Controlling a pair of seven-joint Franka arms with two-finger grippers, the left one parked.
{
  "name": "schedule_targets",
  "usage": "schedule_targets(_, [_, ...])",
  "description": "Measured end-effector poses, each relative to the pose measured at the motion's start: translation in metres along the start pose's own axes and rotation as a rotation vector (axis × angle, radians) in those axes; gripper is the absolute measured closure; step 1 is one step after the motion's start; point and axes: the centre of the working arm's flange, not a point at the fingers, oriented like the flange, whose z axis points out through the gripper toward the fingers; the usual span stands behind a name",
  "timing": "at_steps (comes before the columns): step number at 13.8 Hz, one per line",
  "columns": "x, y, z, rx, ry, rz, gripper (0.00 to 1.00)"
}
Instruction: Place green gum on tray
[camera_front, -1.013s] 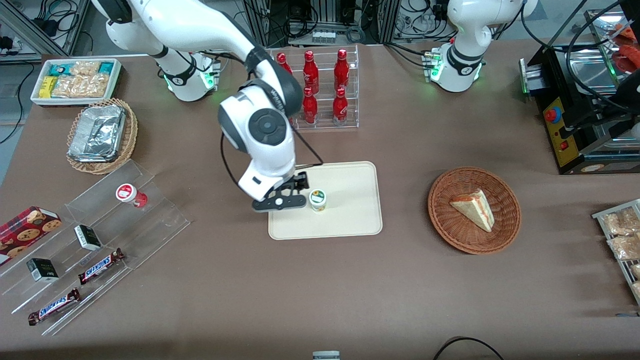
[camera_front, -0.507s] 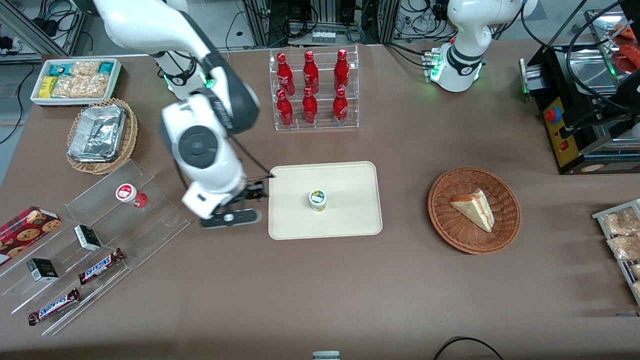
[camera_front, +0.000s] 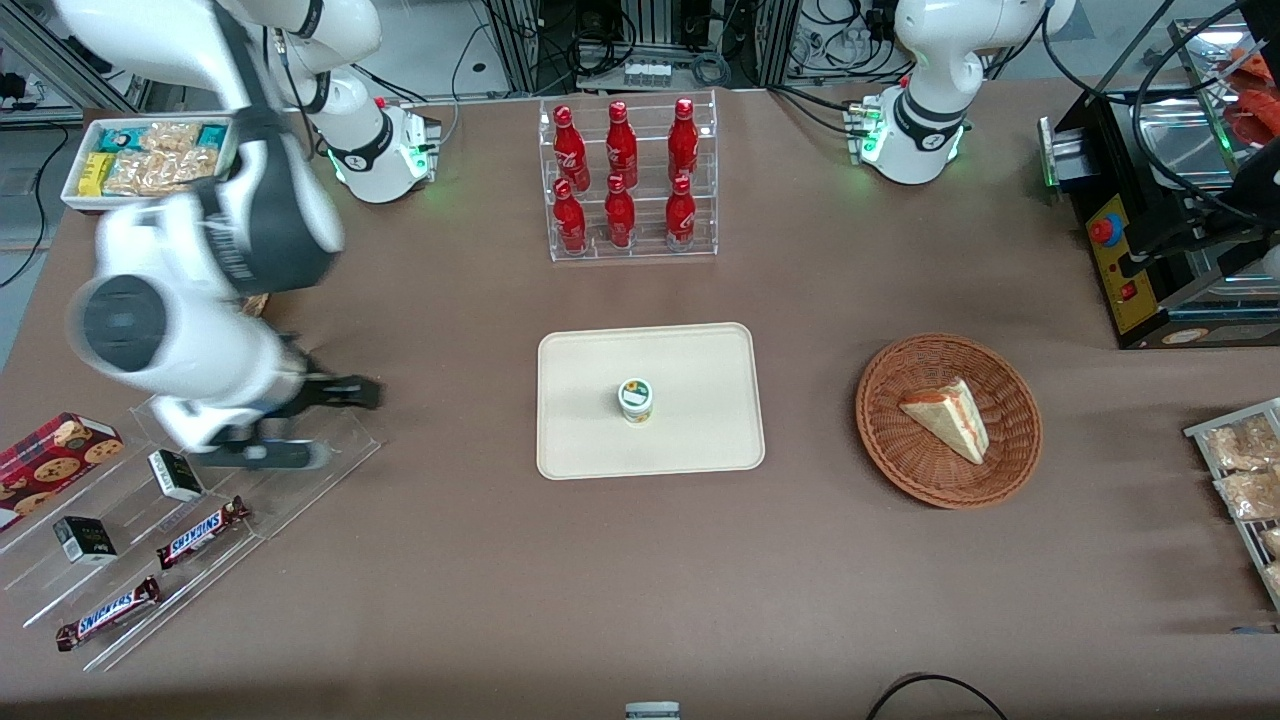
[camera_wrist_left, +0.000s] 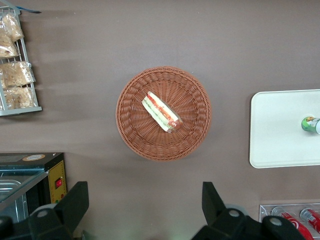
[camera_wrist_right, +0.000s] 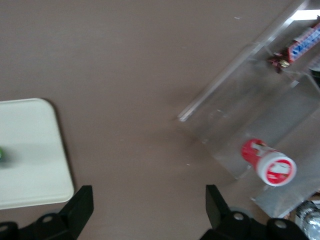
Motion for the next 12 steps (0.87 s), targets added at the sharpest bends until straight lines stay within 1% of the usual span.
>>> schedule_targets(2, [-0.003, 0.054, 0.0, 0.014, -0.013, 0.064, 0.0])
schedule_targets(3, [-0.005, 0.074, -0.002, 0.021, -0.013, 0.068, 0.0])
schedule_targets(6, [-0.015, 0.119, -0.013, 0.038, 0.0, -0.012, 0.0])
schedule_targets(8, [-0.023, 0.132, -0.022, 0.044, 0.002, -0.059, 0.0])
schedule_targets(10, [-0.035, 0.134, -0.034, 0.047, -0.007, -0.071, 0.0])
schedule_targets(12, [-0.051, 0.135, -0.046, 0.049, -0.037, -0.075, 0.0])
